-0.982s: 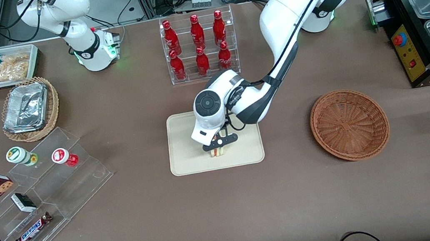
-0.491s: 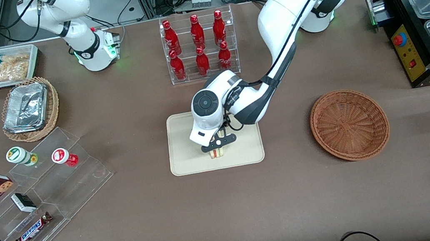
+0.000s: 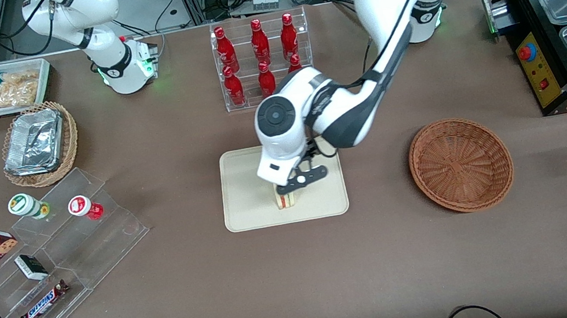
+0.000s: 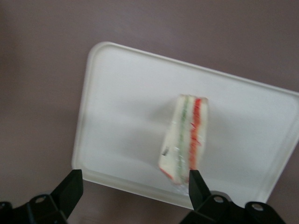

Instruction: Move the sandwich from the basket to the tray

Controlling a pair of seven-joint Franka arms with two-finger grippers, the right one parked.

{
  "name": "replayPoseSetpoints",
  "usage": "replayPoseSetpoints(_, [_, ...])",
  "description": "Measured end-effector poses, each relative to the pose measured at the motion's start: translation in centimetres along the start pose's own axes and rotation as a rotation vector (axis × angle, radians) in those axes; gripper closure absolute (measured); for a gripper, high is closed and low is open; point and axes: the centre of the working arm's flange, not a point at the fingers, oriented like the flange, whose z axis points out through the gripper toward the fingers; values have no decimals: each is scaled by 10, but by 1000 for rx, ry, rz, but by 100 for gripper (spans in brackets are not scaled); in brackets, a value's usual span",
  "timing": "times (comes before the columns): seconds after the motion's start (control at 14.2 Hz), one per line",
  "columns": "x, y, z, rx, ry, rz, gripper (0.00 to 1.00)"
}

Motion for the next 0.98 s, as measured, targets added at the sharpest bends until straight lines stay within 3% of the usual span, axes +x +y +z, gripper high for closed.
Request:
replayPoseSetpoints(0.35, [47,-83,-8,61,-25,-12,0])
replayPoseSetpoints(0.56, [67,-141,-22,52,-72,57,0])
replayPoseSetpoints(0.77, [77,-205,-44,44,-93,113,0])
replayPoseSetpoints(0.98, [79,-269,-68,64,-122,166,0])
